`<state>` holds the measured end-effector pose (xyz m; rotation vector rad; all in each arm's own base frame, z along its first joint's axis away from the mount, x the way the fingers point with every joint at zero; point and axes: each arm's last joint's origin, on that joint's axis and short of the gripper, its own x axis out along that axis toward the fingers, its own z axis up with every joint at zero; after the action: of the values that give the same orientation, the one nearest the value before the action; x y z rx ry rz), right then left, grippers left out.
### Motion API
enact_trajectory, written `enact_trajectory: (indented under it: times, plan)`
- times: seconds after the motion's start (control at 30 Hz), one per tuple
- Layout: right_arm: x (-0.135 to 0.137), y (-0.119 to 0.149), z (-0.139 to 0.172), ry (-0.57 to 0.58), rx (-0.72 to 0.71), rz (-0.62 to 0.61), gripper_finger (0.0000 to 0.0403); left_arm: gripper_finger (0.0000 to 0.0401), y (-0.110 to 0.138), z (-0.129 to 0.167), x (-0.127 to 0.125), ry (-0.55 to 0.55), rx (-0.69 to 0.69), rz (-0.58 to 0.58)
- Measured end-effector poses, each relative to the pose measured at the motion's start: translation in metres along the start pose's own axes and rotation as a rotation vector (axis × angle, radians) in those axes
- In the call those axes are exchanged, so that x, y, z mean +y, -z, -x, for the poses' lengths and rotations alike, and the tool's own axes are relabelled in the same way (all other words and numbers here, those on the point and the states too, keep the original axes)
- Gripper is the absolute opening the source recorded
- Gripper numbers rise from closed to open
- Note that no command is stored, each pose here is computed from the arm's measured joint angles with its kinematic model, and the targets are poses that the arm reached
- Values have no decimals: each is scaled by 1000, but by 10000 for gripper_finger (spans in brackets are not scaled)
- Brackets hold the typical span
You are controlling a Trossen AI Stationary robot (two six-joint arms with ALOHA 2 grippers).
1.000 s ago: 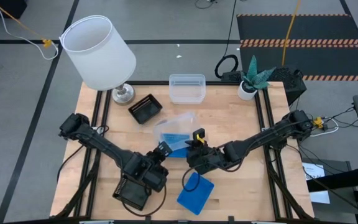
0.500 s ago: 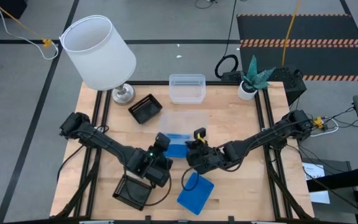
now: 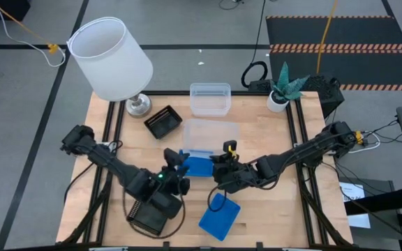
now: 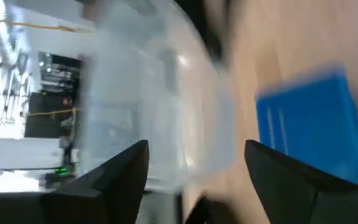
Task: Stack baskets by color
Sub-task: Stack the bottom transparent bin on the top transparent bin
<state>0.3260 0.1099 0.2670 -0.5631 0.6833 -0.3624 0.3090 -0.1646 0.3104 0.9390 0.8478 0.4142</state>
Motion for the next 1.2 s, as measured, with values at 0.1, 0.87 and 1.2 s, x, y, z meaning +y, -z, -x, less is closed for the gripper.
enact_trajectory:
  times: [0.1,0.87,1.2]
  plan:
    - [0,0,0,-3,-1,-7,4,267,-11,14,14,-32,-95,156]
    - [3,-3,1,-104,-37,9,4,236,0,-64,22,308,-32,319]
    - [3,-3,0,-102,-33,12,4,187,5,-77,23,368,-26,335]
